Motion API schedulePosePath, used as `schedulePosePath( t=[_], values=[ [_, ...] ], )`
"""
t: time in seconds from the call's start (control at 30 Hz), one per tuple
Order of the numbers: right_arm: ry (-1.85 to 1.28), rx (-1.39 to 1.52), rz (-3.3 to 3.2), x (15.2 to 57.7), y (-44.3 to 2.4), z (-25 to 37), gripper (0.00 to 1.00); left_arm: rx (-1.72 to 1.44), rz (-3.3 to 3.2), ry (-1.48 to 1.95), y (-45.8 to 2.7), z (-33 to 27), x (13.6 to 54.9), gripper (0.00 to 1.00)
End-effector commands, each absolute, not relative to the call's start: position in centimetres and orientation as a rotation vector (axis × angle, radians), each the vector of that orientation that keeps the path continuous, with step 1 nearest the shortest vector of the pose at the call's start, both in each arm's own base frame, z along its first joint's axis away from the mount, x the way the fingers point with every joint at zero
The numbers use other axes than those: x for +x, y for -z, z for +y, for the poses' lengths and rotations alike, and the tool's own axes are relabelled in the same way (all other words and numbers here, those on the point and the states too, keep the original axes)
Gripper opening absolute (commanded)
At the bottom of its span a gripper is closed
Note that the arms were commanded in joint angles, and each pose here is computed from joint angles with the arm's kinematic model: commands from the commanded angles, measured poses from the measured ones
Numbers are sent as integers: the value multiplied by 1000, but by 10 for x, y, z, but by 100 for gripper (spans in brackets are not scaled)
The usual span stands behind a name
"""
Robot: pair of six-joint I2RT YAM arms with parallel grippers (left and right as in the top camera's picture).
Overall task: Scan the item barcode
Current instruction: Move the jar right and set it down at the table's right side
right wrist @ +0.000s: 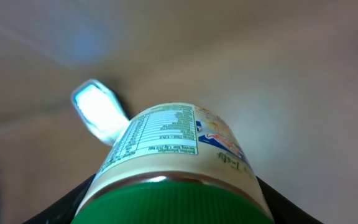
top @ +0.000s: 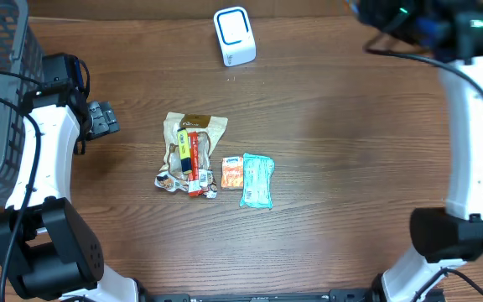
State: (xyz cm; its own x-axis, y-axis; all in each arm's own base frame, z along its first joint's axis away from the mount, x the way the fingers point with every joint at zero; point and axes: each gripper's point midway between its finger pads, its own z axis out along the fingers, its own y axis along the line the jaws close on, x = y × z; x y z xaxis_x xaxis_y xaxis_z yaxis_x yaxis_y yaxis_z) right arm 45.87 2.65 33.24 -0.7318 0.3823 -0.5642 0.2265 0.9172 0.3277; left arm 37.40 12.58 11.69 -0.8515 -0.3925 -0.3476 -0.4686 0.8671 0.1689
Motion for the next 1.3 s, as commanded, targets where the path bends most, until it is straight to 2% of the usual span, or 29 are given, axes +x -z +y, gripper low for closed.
schedulePosePath(
  t=[0.0, 0.2, 0.5, 0.8, 0.97, 1.0, 1.13, 1.27],
  values=[
    [-249, 606, 2581, 437, -290, -13, 4, -633, 2706, -367, -128, 126, 378, 100],
    [-176, 893, 2852, 384, -210, -59, 4, -633, 2706, -367, -128, 126, 378, 100],
    [-156, 1115, 2940, 358, -107, -85, 4, -633, 2706, -367, -128, 126, 378, 100],
    [-155, 1218, 2925, 341, -66, -104, 19, -632, 2706, -367, -128, 125, 378, 100],
    [-155, 1221, 2929, 338, -55, -103, 50, -632, 2706, -366, -128, 125, 378, 100],
    [-155, 1220, 2928, 338, -55, -103, 62, -632, 2706, -366, -128, 125, 378, 100],
    [-156, 1225, 2919, 340, -60, -103, 97, -633, 2706, -367, -128, 126, 378, 100],
    [-157, 1230, 2885, 348, -90, -106, 99, -634, 2706, -367, -128, 126, 378, 100]
  ],
)
